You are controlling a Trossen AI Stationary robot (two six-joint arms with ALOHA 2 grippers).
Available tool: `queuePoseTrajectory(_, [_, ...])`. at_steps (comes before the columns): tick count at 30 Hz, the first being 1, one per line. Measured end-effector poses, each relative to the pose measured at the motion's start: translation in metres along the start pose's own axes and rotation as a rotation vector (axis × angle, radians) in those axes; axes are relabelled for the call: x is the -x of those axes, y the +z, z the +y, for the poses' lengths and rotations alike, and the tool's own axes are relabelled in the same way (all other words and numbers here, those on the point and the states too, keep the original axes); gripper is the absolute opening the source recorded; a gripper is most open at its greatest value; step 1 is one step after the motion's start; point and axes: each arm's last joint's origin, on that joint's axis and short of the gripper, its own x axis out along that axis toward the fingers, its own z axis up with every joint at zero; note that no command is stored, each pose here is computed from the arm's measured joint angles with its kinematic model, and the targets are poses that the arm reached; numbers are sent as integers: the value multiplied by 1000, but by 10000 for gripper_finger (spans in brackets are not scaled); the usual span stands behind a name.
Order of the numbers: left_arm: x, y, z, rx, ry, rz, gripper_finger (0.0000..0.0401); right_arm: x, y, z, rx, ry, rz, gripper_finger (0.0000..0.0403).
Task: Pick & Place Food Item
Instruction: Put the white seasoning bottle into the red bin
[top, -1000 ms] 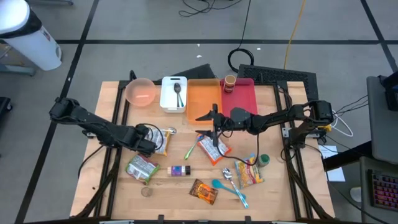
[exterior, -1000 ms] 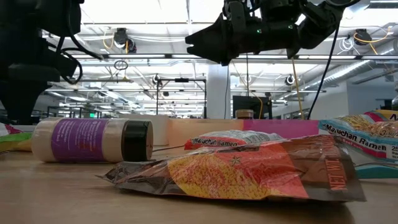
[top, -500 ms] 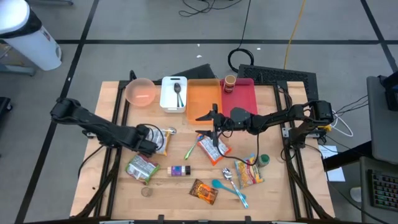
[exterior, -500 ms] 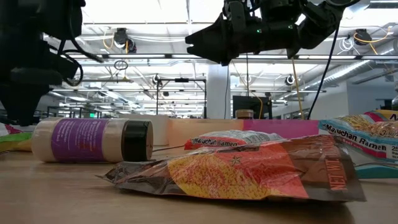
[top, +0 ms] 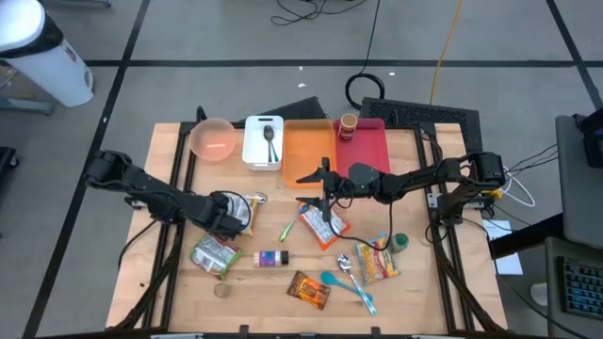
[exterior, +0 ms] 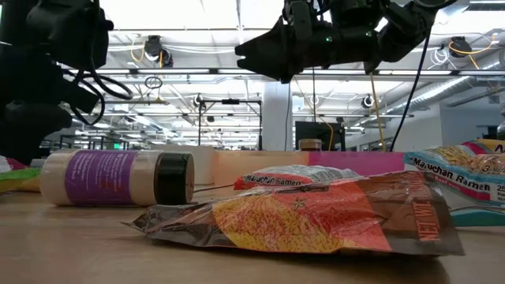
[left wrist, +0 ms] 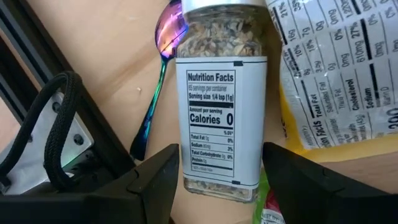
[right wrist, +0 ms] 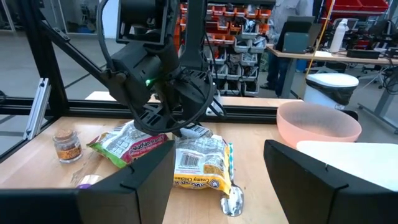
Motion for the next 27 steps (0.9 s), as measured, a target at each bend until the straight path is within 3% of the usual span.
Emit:
queuePoseTrajectory(4, [0, 0, -1, -9, -15, 0, 239, 0, 0, 1, 5, 4, 0, 238])
queuePoseTrajectory(10, [-13, 2, -13, -63, -167, -24, 239, 0, 0, 1, 1, 4, 0, 238])
queuePoseTrajectory(27, [-13, 1, -9, -45, -174, -38, 232, 0, 0, 1, 2, 4, -1, 238])
